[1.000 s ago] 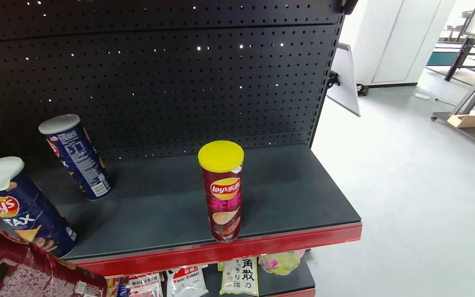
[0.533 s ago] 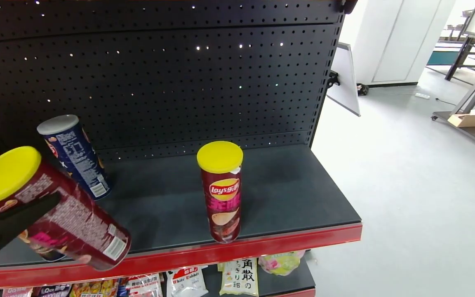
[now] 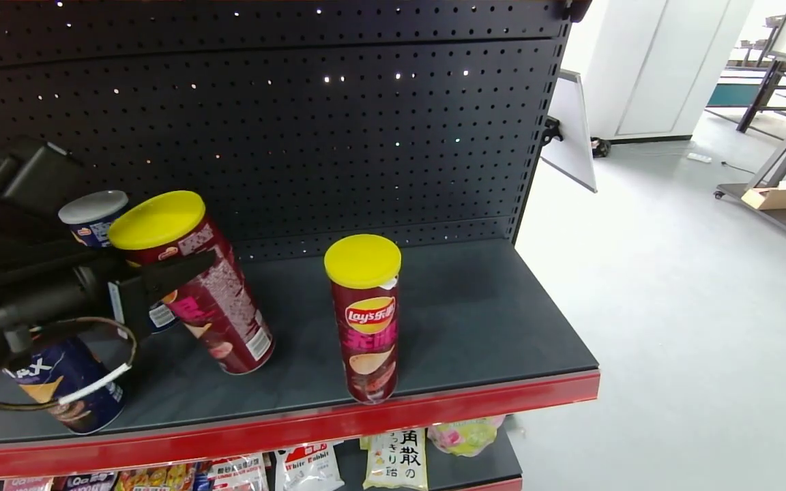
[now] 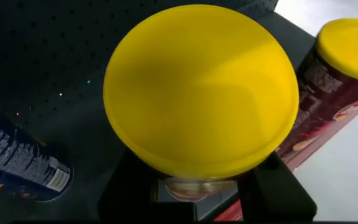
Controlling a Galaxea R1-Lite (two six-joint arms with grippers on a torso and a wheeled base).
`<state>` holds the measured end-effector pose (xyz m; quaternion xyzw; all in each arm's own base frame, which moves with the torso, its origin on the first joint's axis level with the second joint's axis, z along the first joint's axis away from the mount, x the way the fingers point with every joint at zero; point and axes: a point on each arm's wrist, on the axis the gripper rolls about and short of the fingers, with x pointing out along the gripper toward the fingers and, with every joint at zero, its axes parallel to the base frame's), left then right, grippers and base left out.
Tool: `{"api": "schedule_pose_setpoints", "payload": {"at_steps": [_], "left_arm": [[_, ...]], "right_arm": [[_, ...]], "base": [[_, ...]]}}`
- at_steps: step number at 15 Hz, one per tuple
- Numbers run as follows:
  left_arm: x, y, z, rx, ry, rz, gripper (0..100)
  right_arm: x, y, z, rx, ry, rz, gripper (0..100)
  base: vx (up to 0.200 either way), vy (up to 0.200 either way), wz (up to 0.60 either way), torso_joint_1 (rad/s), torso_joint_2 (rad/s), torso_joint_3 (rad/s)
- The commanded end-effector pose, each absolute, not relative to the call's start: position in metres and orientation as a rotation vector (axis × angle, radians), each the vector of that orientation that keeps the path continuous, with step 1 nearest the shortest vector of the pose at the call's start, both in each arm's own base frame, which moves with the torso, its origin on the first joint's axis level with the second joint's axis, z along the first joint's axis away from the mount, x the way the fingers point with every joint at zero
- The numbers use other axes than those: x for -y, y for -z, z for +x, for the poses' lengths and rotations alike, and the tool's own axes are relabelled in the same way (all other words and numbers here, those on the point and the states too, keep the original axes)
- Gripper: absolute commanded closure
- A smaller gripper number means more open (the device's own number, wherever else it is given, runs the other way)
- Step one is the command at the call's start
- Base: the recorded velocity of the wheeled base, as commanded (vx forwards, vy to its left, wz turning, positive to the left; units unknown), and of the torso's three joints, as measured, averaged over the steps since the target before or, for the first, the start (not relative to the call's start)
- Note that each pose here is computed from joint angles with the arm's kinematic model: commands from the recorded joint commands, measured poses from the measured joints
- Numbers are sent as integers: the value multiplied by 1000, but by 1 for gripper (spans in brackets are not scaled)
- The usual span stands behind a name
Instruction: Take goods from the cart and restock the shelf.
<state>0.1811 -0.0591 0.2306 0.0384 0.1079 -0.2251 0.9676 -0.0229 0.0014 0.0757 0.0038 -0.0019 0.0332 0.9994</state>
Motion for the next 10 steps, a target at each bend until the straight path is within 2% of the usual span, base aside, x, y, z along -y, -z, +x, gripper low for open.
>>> {"api": "schedule_pose_setpoints", "payload": {"at_steps": [1,3,6,10], "left_arm": [[78,-226,210,-258,491,81,100],[92,-228,235,-215,508,82,100],[108,-215,270,-176,520,74,100],[137,-206,297,-186,574,50,100]], "right_arm": [[-1,-76,-23,3,-68,8,0],[-1,-76,-23,3,-68,8,0],[-1,-76,-23,3,-68,8,0],[-1,-76,-23,3,-68,8,0]], "base": [[0,0,0,0,0,0],[0,0,0,0,0,0],[0,0,0,0,0,0],[0,0,0,0,0,0]]}}
